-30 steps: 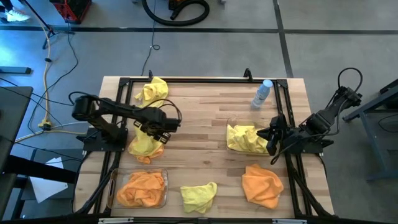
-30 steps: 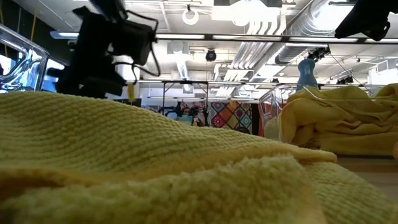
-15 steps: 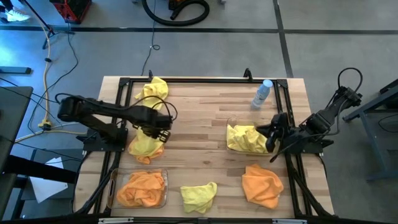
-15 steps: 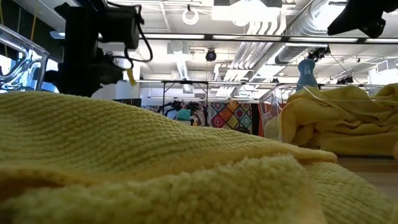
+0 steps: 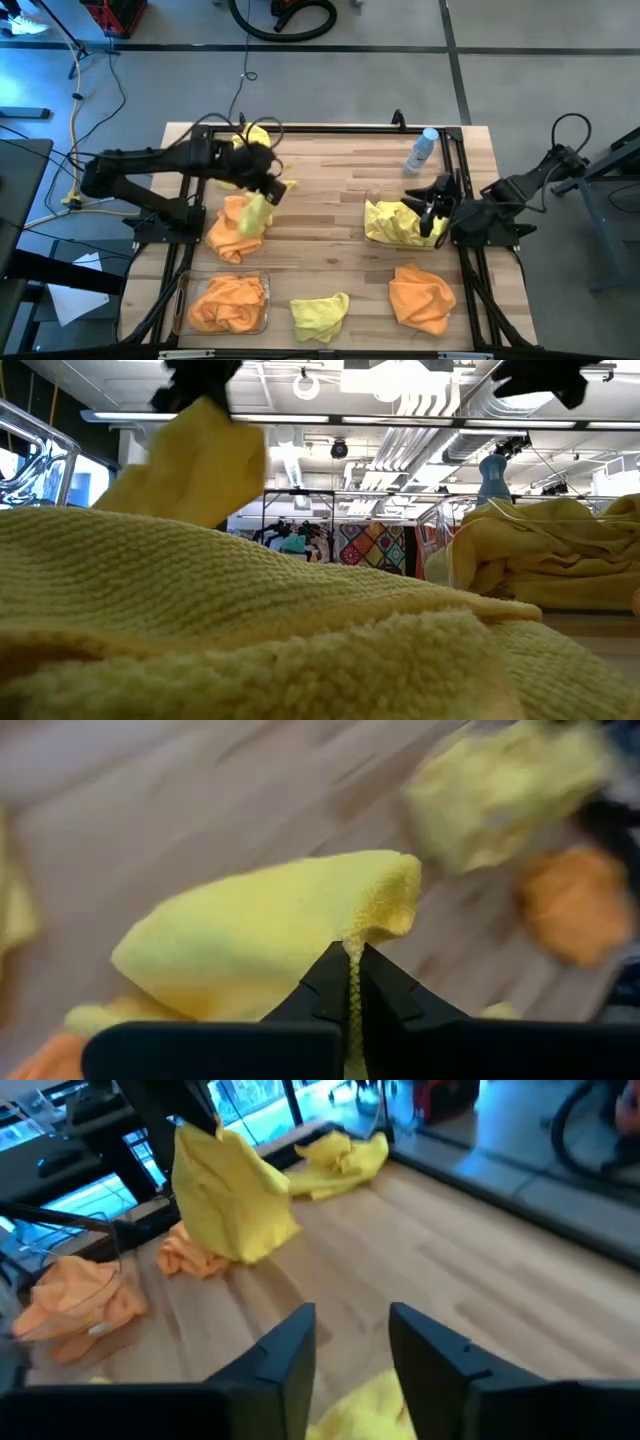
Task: Sort microfiber towel by color & place in baskets
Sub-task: Put the yellow microfiber cloth into the right transparent bin
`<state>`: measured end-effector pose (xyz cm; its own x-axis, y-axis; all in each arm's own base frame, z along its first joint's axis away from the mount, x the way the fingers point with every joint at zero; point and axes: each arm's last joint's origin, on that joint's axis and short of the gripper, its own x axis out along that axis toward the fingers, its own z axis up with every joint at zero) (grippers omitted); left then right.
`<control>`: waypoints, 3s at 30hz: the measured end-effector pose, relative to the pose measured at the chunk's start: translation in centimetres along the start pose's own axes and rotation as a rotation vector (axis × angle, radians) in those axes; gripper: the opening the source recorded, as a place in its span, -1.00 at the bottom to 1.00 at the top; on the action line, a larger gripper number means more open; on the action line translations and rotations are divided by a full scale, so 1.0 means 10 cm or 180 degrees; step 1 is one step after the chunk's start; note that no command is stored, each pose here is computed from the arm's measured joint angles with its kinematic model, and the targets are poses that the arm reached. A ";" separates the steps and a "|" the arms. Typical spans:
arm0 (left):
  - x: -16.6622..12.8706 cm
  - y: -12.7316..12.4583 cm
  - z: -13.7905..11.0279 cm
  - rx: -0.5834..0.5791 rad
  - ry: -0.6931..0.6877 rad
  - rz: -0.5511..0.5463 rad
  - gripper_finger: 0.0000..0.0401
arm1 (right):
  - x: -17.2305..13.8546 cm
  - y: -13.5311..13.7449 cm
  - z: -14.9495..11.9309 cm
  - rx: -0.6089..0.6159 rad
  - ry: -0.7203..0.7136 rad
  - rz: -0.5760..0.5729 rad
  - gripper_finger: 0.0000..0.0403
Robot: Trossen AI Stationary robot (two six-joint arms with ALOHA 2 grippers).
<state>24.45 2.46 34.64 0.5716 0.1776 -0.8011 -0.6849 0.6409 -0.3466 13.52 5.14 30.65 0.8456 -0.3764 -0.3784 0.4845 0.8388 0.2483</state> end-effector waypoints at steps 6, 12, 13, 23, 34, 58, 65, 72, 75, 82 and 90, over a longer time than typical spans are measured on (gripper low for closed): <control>-0.18 -0.42 0.45 0.0362 -0.0344 -0.0333 -1.00 | 0.16 0.09 0.15 -0.0409 -0.0289 0.0020 -0.09; -0.12 -0.90 0.88 0.0795 -0.0512 -0.0674 -1.00 | 0.41 0.18 0.23 -0.0801 -0.0392 0.0045 0.13; -0.11 -0.97 0.94 0.0856 -0.0533 -0.0741 -1.00 | 0.45 0.19 0.24 -0.0844 -0.0407 0.0019 0.16; 0.13 -1.41 1.29 0.1138 -0.0817 -0.1234 -1.00 | 0.77 0.25 0.33 -0.0687 -0.0565 0.0183 0.43; 0.27 -1.45 1.33 0.1138 -0.0755 -0.1388 -1.00 | 1.20 0.23 0.35 -0.0644 -0.0646 0.0130 0.40; 0.27 -1.46 1.30 0.1576 -0.0617 -0.1609 -0.66 | 0.98 0.11 0.46 -0.0747 -0.0650 0.0339 -0.96; 0.11 -1.28 1.34 0.1642 -0.0580 -0.1452 -0.30 | 0.57 -0.04 0.53 -0.0472 -0.0669 0.0264 -0.98; -0.42 -1.00 1.21 0.1649 -0.0761 -0.0566 -0.27 | 0.13 -0.20 0.42 0.0013 -0.0466 0.0239 -0.99; -0.52 -0.95 1.09 0.1665 -0.0759 -0.0219 -0.30 | -0.03 -0.26 0.36 0.0120 -0.0336 0.0247 -1.00; -0.45 -0.74 0.85 0.1476 -0.0478 -0.0028 -0.36 | -0.48 -0.45 0.46 0.0118 0.0284 0.0025 -1.00; -0.38 -0.45 0.54 0.1088 -0.0397 0.0047 -0.37 | -0.85 -0.61 0.69 0.0180 0.0732 0.0184 -1.00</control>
<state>27.83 2.93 41.92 0.6279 0.2650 -0.7318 -0.5150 0.8464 -0.1354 4.94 0.53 38.54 0.8021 -0.2236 -0.5538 0.4541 0.8306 0.3223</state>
